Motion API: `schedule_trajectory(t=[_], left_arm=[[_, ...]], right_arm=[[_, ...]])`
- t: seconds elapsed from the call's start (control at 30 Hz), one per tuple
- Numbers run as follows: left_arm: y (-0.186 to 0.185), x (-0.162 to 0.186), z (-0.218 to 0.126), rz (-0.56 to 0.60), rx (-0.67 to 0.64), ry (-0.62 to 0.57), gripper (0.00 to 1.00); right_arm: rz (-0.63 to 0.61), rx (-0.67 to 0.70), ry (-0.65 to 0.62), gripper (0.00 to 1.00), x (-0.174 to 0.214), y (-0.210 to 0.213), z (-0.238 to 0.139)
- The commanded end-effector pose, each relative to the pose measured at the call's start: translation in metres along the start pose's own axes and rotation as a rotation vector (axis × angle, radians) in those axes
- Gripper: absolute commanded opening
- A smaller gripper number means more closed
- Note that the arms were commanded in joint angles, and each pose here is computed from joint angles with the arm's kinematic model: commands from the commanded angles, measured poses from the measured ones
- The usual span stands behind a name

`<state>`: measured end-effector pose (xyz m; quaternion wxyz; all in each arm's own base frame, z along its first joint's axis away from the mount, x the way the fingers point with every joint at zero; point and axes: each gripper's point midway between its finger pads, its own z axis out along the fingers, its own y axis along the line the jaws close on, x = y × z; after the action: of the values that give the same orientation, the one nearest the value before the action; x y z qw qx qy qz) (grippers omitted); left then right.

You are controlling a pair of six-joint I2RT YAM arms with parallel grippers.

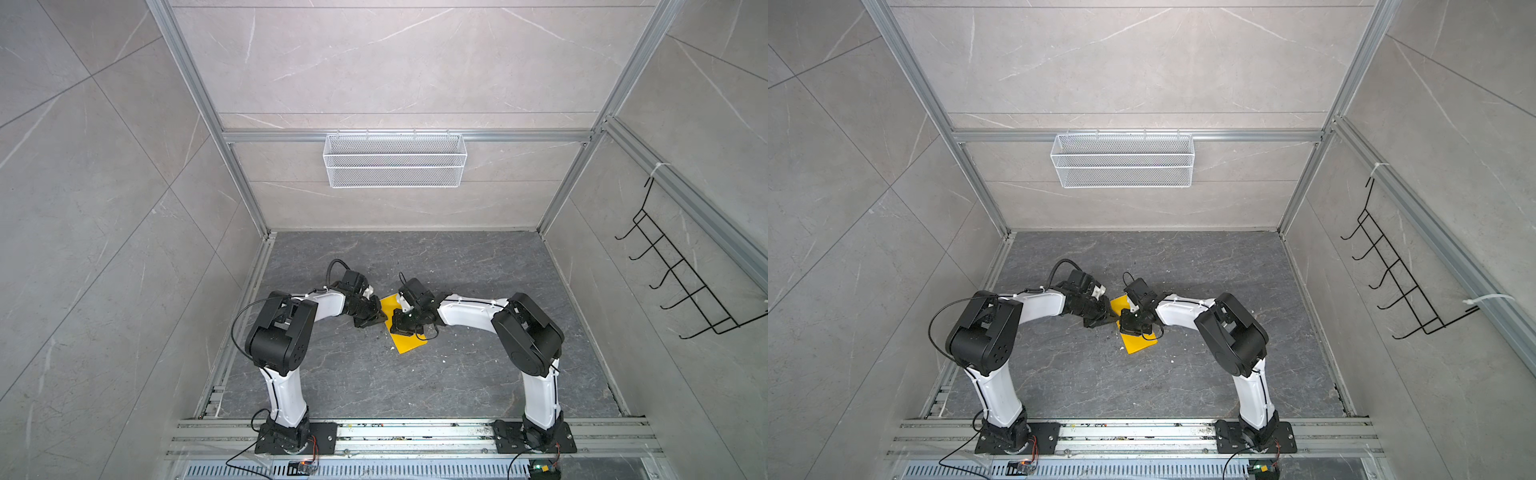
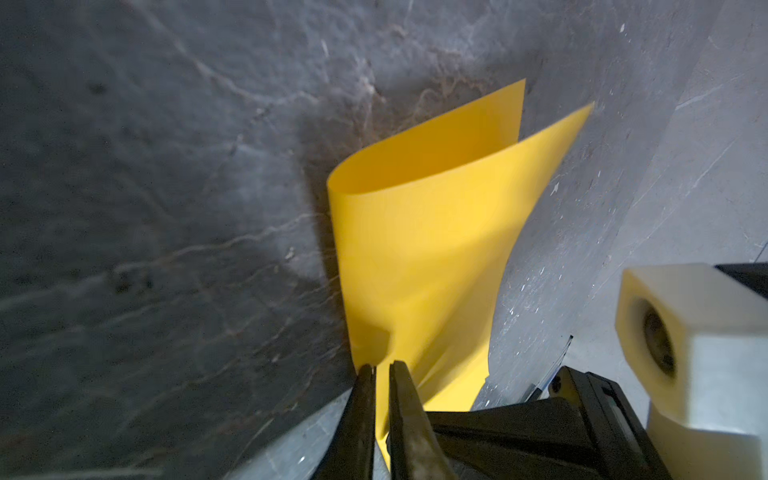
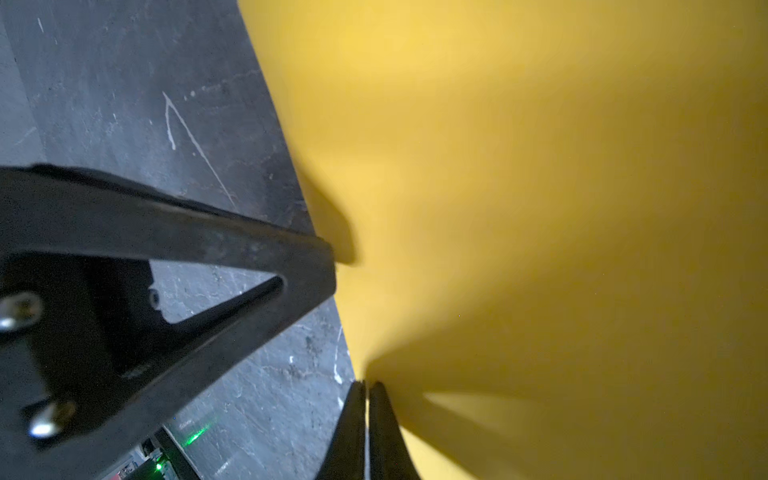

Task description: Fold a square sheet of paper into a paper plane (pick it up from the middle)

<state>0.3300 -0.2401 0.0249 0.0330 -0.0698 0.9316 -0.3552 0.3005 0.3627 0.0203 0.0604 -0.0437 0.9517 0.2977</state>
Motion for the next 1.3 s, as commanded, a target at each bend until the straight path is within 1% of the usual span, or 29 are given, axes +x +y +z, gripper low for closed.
schedule_trajectory(t=[0.0, 0.07, 0.13, 0.27, 0.43, 0.53, 0.63, 1.03, 1.17, 1.27], left_arm=[[-0.023, -0.005, -0.009, 0.058, 0.062, -0.017, 0.14], [-0.033, -0.004, -0.011, 0.075, 0.097, -0.019, 0.14], [-0.035, -0.001, -0.009, 0.081, 0.101, -0.012, 0.14], [-0.023, 0.003, 0.000, 0.059, 0.064, 0.002, 0.14], [-0.006, 0.005, 0.005, 0.030, -0.006, 0.004, 0.12], [-0.001, 0.006, 0.006, 0.024, -0.023, 0.003, 0.12], [0.003, 0.008, 0.006, 0.018, -0.033, 0.005, 0.11], [0.015, 0.013, 0.008, 0.007, -0.072, 0.008, 0.11], [0.018, 0.013, 0.009, 0.007, -0.085, 0.009, 0.11], [0.020, 0.012, 0.008, 0.003, -0.095, 0.004, 0.11]], right_arm=[[-0.011, 0.032, 0.031, 0.10, 0.004, -0.007, 0.003], [-0.011, 0.046, 0.038, 0.10, 0.006, -0.011, 0.005], [-0.010, 0.055, 0.045, 0.10, 0.007, -0.013, 0.007], [-0.010, 0.054, 0.047, 0.10, 0.007, -0.013, 0.007], [-0.044, -0.014, 0.037, 0.10, 0.005, 0.002, 0.000], [-0.071, -0.075, 0.023, 0.10, 0.002, 0.017, -0.007], [-0.079, -0.097, 0.021, 0.10, 0.000, 0.024, -0.009], [-0.030, 0.029, 0.043, 0.10, 0.005, -0.005, 0.001], [-0.029, 0.033, 0.071, 0.10, 0.012, -0.008, 0.001], [-0.035, 0.007, 0.110, 0.10, 0.021, -0.006, 0.002]])
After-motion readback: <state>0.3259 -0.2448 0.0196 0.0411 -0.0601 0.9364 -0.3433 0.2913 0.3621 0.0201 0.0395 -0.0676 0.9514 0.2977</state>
